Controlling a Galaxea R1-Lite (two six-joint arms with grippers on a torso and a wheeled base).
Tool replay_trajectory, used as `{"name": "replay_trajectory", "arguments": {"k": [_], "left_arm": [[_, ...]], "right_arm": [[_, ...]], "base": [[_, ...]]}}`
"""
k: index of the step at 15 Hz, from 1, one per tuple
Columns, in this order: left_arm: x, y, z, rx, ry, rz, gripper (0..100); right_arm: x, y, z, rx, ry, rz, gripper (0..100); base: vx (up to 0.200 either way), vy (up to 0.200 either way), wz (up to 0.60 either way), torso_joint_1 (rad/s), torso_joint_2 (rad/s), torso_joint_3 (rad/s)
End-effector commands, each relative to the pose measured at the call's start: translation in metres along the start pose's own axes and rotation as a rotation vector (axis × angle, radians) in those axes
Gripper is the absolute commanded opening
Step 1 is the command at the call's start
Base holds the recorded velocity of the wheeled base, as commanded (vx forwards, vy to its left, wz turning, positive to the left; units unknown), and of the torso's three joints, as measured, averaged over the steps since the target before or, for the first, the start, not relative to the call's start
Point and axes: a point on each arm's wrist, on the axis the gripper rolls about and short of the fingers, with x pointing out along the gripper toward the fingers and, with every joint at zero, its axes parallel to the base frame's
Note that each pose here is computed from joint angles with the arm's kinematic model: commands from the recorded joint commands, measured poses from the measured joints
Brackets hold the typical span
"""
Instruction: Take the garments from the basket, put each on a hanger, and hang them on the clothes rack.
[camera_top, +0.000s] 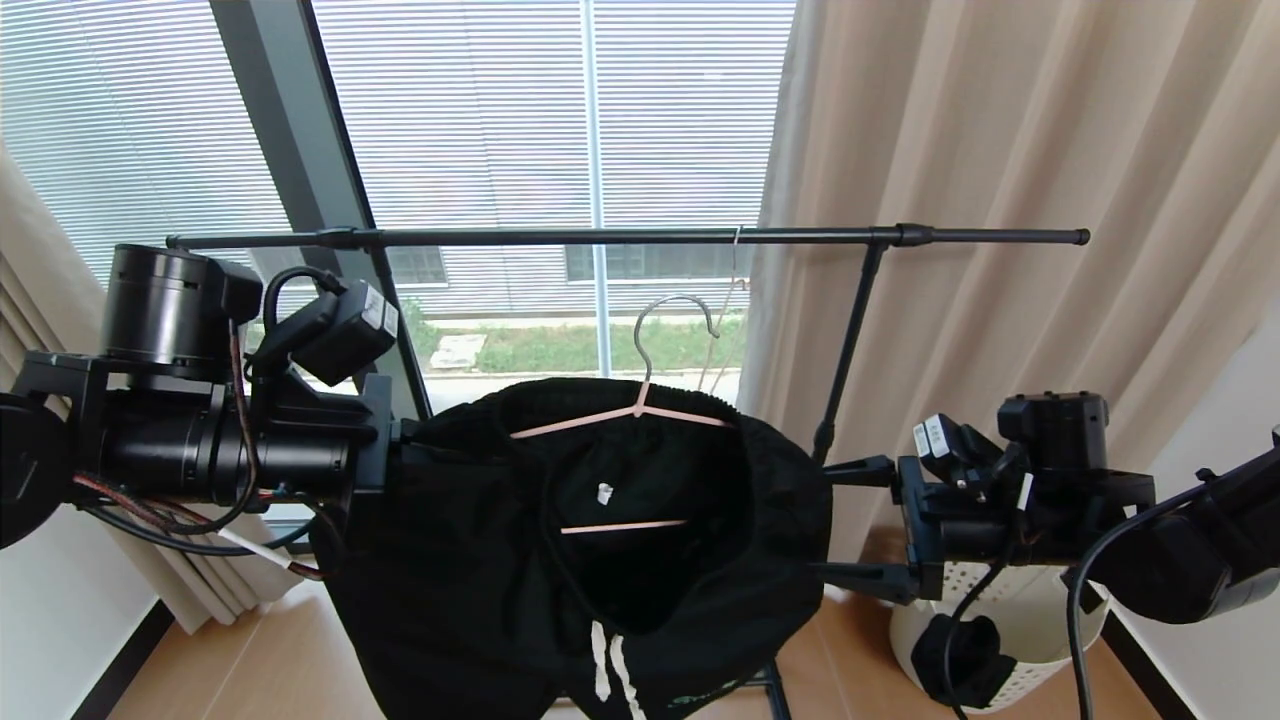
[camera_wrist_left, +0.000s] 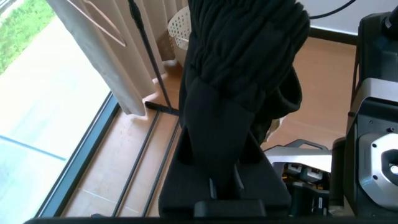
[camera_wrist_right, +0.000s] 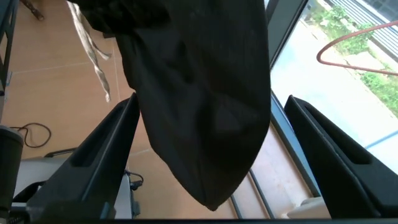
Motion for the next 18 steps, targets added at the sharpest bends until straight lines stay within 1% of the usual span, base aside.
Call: {"name": "replay_trajectory", "arguments": {"k": [1, 3, 6, 8, 10, 11, 12, 15, 18], "left_arm": [[-0.006, -0.006, 0.008, 0.0, -0.019, 0.007, 0], [-0.009, -0.011, 0.013, -0.016, -0.031, 0.006, 0], [-0.012, -0.019, 0.021, -0.021, -0.051, -0.006, 0], [-0.016, -0.027, 0.029, -0.019, -0.07, -0.011, 0], [-0.018, -0.028, 0.03, -0.019, -0.075, -0.009, 0], [-0.018, -0.029, 0.029, -0.033, -0.074, -0.01, 0], [-0.018, -0.03, 0.029, -0.036, -0.074, -0.01, 0], [-0.019, -0.031, 0.025, -0.047, -0.067, -0.009, 0], [-0.027, -0.034, 0.024, -0.06, -0.076, 0.018, 0]], "right_arm": [[0.005, -0.006, -0.012, 0.038, 0.015, 0.005, 100], [0.008, -0.008, -0.017, 0.057, 0.023, 0.008, 100], [0.015, -0.012, -0.029, 0.084, 0.042, 0.015, 100], [0.016, -0.014, -0.031, 0.09, 0.045, 0.015, 100], [0.016, -0.014, -0.031, 0.092, 0.044, 0.015, 100], [0.016, -0.014, -0.031, 0.092, 0.044, 0.015, 100], [0.016, -0.014, -0.03, 0.09, 0.044, 0.014, 0], [0.014, -0.014, -0.027, 0.084, 0.039, 0.008, 0], [0.006, -0.021, -0.026, 0.077, 0.031, -0.024, 0]], "base": [[0.0, 0.0, 0.0, 0.0, 0.0, 0.0], [0.0, 0.0, 0.0, 0.0, 0.0, 0.0], [0.0, 0.0, 0.0, 0.0, 0.0, 0.0], [0.0, 0.0, 0.0, 0.0, 0.0, 0.0], [0.0, 0.0, 0.0, 0.0, 0.0, 0.0], [0.0, 0.0, 0.0, 0.0, 0.0, 0.0], [0.0, 0.0, 0.0, 0.0, 0.0, 0.0], [0.0, 0.0, 0.0, 0.0, 0.0, 0.0], [0.0, 0.0, 0.0, 0.0, 0.0, 0.0]]}}
